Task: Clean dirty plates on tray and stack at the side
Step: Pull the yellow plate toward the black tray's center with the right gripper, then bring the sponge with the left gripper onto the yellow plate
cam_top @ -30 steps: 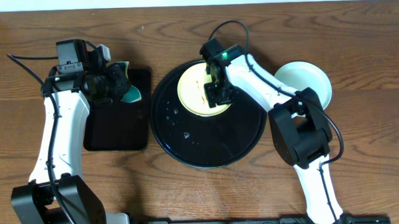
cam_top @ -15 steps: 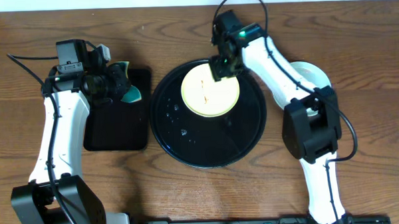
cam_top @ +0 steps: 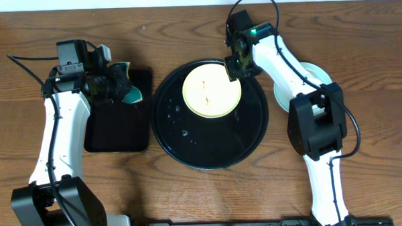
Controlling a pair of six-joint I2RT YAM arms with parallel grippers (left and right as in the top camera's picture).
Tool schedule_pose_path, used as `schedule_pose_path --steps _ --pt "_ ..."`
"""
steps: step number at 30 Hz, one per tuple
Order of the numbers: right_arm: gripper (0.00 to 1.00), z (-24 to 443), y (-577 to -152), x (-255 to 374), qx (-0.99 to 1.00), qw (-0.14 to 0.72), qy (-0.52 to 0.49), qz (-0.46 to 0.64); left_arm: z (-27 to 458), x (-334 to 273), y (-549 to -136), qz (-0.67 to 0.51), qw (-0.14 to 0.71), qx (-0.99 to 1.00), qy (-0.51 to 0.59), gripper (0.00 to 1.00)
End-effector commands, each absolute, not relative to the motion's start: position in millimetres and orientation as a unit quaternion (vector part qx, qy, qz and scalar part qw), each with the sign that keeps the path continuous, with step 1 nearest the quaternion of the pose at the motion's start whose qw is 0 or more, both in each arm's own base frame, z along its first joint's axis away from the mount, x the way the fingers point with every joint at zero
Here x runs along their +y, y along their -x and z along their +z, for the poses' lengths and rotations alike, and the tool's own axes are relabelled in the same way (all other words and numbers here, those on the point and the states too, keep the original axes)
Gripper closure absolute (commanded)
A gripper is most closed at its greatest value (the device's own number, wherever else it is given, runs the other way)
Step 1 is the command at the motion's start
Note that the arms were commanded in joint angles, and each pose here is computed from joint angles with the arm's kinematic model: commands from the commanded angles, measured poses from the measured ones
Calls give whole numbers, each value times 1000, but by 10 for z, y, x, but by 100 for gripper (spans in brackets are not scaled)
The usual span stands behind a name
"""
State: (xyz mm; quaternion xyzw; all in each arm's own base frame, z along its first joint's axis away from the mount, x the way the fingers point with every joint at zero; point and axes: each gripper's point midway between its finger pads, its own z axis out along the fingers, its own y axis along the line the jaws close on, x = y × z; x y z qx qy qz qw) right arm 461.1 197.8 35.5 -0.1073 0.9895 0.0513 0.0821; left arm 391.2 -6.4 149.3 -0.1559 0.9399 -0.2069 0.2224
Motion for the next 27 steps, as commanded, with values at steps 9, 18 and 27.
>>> schedule_pose_path --steps 9,18,27 --pt "66 -67 -4321 1991 997 -2 53 53 1409 -175 -3905 -170 217 951 137 92" --pt "99 -54 -4082 2270 994 -34 67 78 1307 -377 -3818 -91 204 968 112 92" --pt "99 -54 -3718 2583 989 -62 119 58 1151 -556 -3768 -91 177 976 93 92"
